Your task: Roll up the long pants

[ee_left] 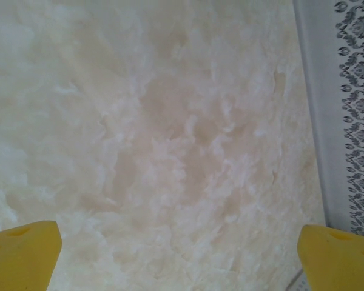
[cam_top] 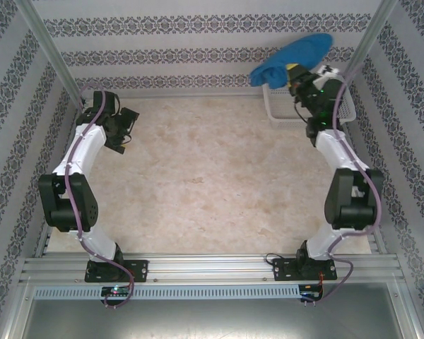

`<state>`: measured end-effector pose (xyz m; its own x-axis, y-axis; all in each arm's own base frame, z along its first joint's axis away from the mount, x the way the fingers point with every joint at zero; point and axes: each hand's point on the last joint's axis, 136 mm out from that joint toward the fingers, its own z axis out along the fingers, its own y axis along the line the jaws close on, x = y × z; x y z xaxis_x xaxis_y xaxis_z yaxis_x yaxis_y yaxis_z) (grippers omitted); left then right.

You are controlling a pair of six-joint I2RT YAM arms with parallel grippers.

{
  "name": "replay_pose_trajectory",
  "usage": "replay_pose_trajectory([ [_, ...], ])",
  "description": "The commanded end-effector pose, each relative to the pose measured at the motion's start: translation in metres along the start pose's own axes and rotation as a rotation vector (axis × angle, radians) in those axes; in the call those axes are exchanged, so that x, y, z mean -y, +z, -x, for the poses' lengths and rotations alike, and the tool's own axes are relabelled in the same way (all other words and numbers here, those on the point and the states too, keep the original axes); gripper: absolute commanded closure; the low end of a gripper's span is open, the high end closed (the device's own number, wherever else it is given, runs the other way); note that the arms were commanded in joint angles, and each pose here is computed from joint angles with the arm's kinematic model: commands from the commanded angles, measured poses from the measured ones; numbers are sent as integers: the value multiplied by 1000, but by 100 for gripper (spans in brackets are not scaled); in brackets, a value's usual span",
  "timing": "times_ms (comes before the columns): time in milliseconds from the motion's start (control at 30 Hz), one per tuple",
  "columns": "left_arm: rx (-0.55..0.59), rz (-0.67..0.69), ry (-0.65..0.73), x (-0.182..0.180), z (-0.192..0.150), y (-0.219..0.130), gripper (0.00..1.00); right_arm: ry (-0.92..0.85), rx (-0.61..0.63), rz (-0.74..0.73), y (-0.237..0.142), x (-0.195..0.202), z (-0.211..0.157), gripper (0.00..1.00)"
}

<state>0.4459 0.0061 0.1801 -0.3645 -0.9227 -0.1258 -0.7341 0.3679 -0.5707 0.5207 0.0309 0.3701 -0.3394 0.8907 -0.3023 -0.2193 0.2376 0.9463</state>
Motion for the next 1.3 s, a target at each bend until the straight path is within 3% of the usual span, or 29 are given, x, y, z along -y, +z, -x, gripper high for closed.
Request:
replay_pose_trajectory([
  [0,-27,8,11,0,6,1,0,-166,139,52,-29,-36,27,100],
  [533,-101,34,-3,-4,25,44,0,-211,393,-244,-25,79,70,100],
  [867,-164,57,-10,-9,34,83,0,-163,474,-297,36,151,99,100],
  [1133,-157,57,-16,-11,52,91,0,-126,485,-273,107,190,90,100],
  [1267,-156,58,-22,-15,57,93,0,-87,496,-275,124,214,84,95],
])
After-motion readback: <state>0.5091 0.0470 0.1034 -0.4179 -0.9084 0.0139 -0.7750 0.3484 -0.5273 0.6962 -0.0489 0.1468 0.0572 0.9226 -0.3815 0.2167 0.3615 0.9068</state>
